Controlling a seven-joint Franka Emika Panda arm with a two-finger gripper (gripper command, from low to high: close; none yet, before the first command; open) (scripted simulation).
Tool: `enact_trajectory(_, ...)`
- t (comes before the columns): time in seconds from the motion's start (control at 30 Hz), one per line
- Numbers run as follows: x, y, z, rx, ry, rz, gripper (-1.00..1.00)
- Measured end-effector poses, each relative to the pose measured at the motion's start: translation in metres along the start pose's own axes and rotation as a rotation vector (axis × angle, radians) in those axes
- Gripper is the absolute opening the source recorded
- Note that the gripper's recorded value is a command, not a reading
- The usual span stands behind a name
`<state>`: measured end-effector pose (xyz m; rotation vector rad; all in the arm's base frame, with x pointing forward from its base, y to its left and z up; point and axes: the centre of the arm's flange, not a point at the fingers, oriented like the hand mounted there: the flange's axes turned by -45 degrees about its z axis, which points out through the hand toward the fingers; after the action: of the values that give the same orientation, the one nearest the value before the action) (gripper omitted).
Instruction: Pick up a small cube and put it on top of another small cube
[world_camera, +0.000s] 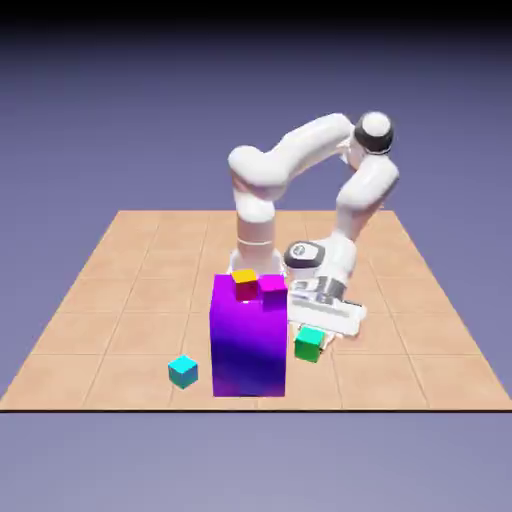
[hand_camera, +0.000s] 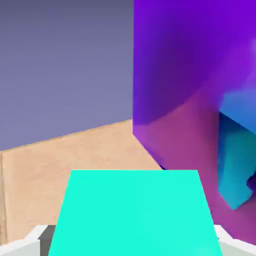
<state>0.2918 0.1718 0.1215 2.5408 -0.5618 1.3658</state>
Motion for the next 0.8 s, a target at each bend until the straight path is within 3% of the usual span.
enact_trajectory(0.3,0.07,-0.035,-0.01,-0.129,0.0,0.085,-1.0)
enact_trajectory(0.8,0.255,-0.042,-0.036,-0.428,0.001,0.282,-1.0)
